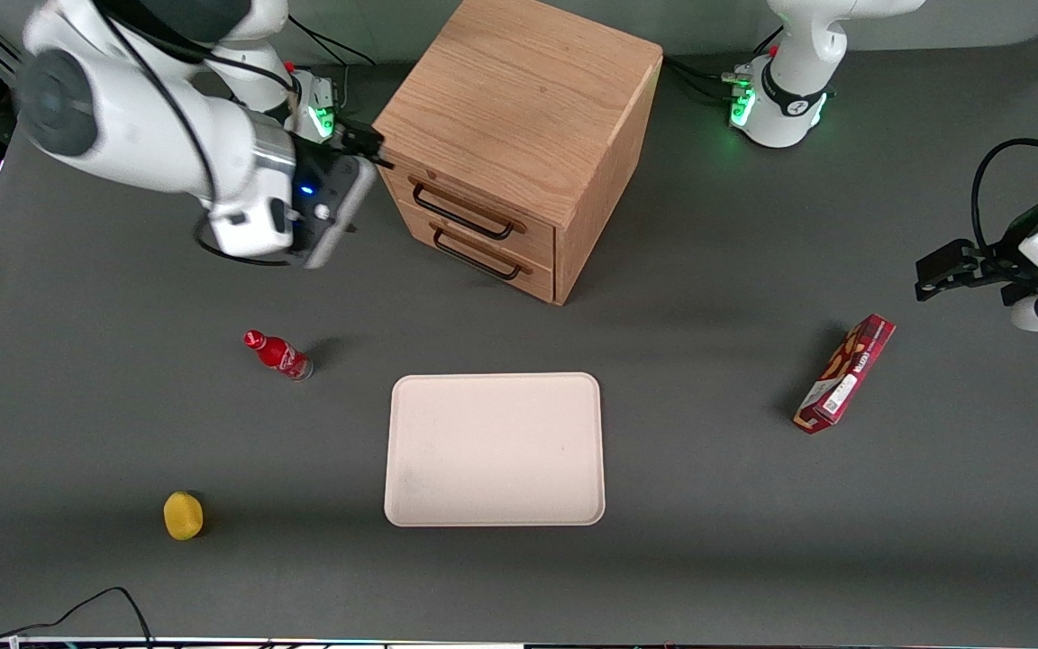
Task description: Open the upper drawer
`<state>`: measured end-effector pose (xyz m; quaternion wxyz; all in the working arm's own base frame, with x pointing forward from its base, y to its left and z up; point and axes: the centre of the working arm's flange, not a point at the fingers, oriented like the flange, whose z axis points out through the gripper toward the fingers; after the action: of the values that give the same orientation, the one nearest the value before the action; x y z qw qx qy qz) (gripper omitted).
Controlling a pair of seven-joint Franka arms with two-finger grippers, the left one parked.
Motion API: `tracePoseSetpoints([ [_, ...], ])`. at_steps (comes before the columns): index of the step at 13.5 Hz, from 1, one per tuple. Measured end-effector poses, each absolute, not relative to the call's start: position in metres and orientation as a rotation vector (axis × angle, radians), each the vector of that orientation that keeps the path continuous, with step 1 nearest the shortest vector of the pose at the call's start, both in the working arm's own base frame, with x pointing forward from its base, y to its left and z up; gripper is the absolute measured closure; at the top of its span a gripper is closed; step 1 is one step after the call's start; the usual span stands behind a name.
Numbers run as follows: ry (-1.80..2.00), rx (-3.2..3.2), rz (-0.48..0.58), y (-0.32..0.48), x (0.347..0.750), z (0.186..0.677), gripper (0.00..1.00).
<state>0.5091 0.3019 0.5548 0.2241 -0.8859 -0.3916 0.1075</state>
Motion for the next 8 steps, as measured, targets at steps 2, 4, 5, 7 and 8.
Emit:
tracePoseSetpoints([
  [2, -1.117, -2.416, 0.295, 0.326, 0.502, 0.521, 0.00],
  [4, -1.200, -2.388, 0.287, 0.340, 0.492, 0.487, 0.00],
  [5, -1.231, -2.380, 0.286, 0.342, 0.489, 0.472, 0.00],
  [7, -1.249, -2.379, 0.270, 0.341, 0.486, 0.450, 0.00],
  [8, -1.252, -2.382, 0.257, 0.341, 0.485, 0.441, 0.00],
])
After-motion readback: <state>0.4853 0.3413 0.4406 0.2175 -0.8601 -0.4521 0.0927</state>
